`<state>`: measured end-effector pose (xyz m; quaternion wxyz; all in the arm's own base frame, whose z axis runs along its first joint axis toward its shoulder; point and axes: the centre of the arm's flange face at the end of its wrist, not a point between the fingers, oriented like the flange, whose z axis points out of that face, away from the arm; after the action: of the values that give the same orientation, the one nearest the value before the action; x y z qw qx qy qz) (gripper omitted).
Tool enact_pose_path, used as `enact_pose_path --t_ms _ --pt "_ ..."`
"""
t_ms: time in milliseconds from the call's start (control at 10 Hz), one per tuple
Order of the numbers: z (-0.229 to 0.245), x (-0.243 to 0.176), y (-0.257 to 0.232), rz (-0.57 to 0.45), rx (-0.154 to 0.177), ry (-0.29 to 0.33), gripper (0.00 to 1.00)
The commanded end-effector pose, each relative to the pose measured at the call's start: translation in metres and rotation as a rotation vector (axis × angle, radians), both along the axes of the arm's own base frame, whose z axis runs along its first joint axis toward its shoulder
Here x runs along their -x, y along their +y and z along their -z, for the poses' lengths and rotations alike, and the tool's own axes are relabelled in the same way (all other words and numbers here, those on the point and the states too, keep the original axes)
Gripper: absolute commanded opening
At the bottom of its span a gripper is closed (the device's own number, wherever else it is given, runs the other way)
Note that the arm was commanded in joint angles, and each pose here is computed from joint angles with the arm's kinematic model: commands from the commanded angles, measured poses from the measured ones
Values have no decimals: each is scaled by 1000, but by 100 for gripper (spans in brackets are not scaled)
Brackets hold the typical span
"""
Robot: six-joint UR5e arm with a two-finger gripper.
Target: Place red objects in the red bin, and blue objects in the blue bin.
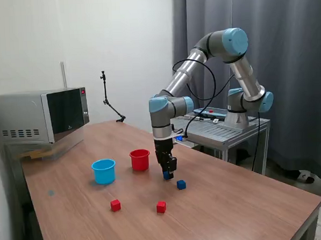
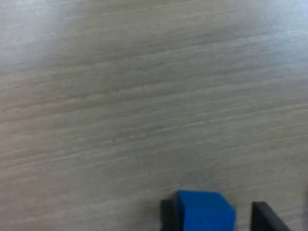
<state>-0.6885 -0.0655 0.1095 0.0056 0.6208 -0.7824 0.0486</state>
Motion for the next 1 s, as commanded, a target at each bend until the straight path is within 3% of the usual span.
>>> enact_pose_path --t_ms 0,400,500,600,700,900 --pt "-1 0 -4 -6 0 2 0" --pt "-15 4 -6 -10 -14 25 0" --pt "-53 13 1 -10 -75 83 0" --pt "-101 18 5 -5 -114 156 0" --pt "-137 21 11 3 -122 209 0" --pt "-165 22 36 38 -141 176 0"
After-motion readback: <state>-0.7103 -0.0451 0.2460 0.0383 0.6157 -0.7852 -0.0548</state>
